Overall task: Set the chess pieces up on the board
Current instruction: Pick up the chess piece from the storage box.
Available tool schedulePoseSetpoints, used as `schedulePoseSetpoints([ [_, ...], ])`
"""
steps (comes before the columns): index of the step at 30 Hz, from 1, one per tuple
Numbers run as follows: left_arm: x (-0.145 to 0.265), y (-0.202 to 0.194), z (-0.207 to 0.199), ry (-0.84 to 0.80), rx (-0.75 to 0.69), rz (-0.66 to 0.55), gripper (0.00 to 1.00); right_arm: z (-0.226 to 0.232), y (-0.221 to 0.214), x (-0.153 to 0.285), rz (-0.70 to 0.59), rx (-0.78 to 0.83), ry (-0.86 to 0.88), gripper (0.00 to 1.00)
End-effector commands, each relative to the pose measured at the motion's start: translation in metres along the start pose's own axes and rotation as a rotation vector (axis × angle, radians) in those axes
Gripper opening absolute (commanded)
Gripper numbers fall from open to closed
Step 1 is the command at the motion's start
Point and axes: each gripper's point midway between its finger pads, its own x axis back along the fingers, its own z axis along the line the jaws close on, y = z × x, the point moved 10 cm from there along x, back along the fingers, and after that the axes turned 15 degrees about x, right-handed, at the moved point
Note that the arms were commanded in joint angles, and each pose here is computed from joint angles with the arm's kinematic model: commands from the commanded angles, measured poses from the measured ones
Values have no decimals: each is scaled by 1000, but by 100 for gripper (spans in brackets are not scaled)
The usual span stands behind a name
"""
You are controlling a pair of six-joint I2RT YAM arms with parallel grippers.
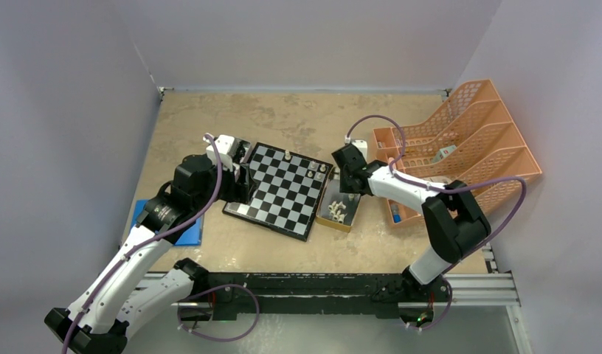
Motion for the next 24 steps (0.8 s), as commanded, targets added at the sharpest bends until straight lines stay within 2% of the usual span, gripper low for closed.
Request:
schedulePoseSetpoints([
  [1, 0, 5, -4, -45, -15, -31, 72, -1, 2, 6, -5, -12, 9, 36],
  [12, -1, 4, -3, -43, -16, -29, 72, 2, -2, -4, 31, 10, 12, 32],
  [24, 1, 4, -3, -43, -15, -35, 72, -2, 12, 9, -42, 0, 4, 13],
])
